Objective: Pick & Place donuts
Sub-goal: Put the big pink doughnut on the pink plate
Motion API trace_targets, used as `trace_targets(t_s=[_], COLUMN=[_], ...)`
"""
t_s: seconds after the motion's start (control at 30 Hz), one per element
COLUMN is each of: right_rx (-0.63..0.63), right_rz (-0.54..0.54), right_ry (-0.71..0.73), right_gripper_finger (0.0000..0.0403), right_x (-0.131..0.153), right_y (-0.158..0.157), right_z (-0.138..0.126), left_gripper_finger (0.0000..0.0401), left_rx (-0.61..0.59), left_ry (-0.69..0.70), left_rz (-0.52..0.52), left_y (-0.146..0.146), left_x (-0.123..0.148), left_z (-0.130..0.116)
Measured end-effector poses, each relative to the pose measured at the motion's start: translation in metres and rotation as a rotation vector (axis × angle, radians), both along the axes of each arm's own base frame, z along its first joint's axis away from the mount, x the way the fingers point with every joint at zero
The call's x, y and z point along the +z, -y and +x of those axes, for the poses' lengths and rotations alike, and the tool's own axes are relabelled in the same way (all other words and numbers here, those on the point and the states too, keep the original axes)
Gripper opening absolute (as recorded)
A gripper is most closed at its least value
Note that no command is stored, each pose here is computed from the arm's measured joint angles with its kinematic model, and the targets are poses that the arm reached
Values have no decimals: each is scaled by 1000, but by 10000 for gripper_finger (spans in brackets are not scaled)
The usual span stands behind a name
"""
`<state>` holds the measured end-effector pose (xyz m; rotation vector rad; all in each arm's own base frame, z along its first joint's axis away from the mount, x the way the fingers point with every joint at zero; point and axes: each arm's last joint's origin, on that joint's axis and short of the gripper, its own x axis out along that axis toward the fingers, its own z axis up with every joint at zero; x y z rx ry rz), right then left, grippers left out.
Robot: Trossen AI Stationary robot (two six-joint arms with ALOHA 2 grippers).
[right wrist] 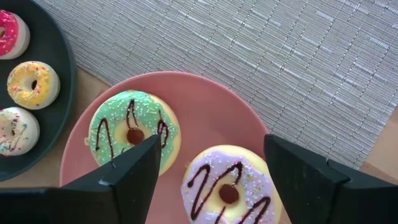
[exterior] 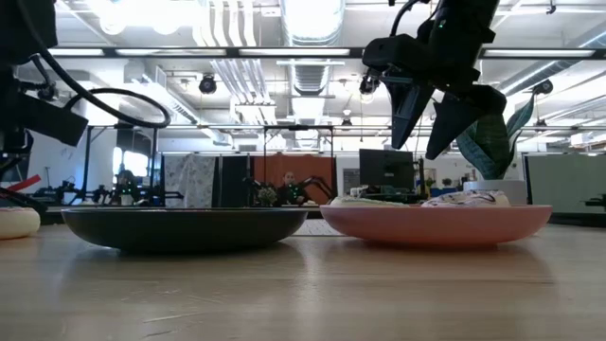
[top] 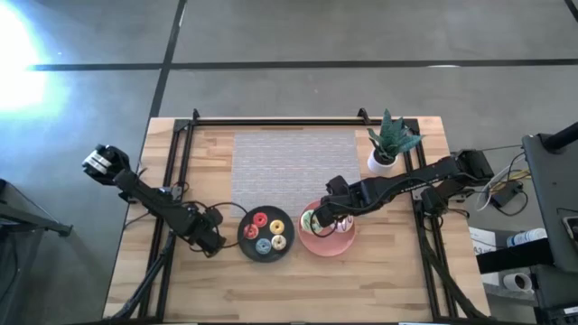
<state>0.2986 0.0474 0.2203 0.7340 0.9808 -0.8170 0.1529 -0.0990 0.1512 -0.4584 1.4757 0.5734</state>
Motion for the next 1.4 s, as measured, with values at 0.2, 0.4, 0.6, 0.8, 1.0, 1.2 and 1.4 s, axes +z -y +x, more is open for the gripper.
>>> trace_targets(t_s=[0.2,0.4,0.6,0.8,1.0,1.2,1.4], right_rx=[-9,12,45,65,50,-78,-187], right_rz=[4,10,1,-6,-24,-49,-37], right_ry=[5,44,84,95,146,198,154], right_gripper_finger=[265,250,234,226,226,226,226], right_x=[0,5,25,45,78,105,106], right_y=[0,-1,-2,-3,-11,-35,-67], right_z=[0,4,8,11,3,-29,-65], left_gripper_finger=[163,71,8,5,4,3,3], left_rx=[-44,-67,-121,-302,-825,-1158,-1229], left_ry=[13,14,44,243,472,509,526], left_rz=[-13,-10,15,132,299,368,336], left_y=[2,2,2,0,7,16,27], left_x=[-1,-1,27,69,88,74,70], left_z=[3,3,6,27,57,90,137])
